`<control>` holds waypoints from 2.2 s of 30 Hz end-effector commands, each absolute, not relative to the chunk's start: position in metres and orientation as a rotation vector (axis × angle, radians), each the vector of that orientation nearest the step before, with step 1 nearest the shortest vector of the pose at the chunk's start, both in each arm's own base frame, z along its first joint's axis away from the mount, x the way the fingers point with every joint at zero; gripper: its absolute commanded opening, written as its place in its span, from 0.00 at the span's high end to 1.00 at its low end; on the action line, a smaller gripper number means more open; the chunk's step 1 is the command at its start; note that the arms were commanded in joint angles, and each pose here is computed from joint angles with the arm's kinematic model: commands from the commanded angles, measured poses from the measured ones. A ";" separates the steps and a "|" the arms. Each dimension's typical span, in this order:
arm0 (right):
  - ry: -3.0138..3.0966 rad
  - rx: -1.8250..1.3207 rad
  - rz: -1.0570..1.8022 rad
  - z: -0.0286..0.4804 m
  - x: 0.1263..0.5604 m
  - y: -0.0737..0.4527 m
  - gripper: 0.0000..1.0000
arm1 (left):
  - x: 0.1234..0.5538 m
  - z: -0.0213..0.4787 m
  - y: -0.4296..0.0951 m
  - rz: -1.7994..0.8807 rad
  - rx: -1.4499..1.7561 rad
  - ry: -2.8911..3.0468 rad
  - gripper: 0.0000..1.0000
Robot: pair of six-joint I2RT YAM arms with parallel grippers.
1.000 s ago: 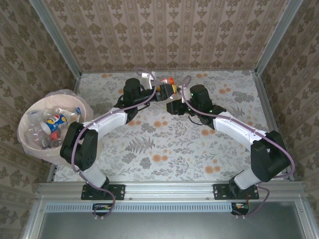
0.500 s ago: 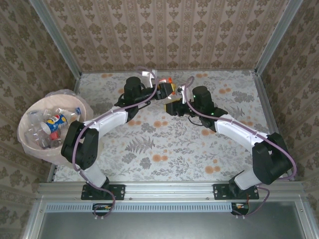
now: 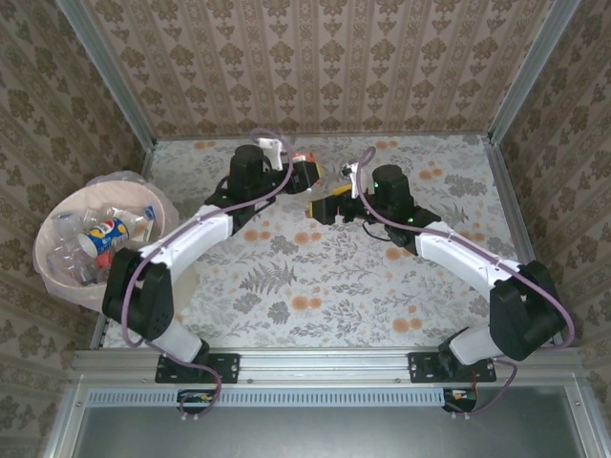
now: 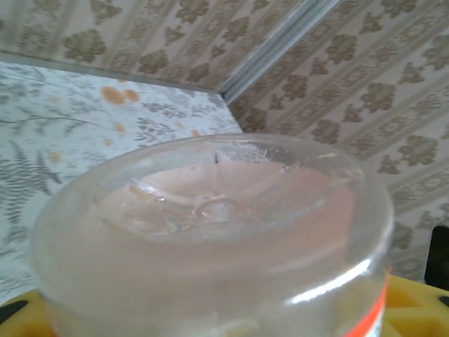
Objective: Put the plastic bottles in the bin
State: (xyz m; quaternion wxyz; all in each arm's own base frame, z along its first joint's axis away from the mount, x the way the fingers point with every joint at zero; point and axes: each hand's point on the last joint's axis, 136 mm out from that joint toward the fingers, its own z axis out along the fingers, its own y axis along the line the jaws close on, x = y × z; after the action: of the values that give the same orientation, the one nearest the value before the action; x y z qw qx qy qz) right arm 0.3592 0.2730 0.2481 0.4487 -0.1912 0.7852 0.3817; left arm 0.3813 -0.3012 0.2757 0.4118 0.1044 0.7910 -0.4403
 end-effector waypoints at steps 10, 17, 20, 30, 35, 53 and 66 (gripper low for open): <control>1.794 -0.334 0.634 0.266 0.378 0.224 0.00 | 0.332 0.381 -0.098 -0.156 0.104 2.035 0.56; 1.835 -0.324 0.617 0.247 0.388 0.222 0.00 | 0.286 0.424 -0.029 0.080 0.113 1.989 0.56; 1.844 -0.321 0.616 0.241 0.391 0.222 0.00 | 0.272 0.433 0.010 0.240 0.016 2.033 0.57; 1.872 -0.332 0.627 0.232 0.402 0.229 0.00 | 0.263 0.398 0.056 0.671 0.256 2.238 0.62; 1.891 -0.347 0.622 0.230 0.406 0.230 0.00 | 0.249 0.400 0.060 0.671 0.404 2.187 0.63; 1.902 -0.353 0.630 0.224 0.412 0.233 0.00 | 0.247 0.353 0.049 0.621 0.684 2.228 0.12; 1.917 -0.339 0.621 0.218 0.409 0.228 0.00 | 0.267 0.402 0.046 0.381 0.312 2.122 0.07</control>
State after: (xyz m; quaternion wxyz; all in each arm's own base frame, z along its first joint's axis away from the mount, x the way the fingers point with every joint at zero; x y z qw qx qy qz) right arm 0.4107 0.2283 0.2120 0.5163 -0.1364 0.8059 0.2558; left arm 0.2564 0.0563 0.3761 0.4031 0.1840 0.8712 0.2111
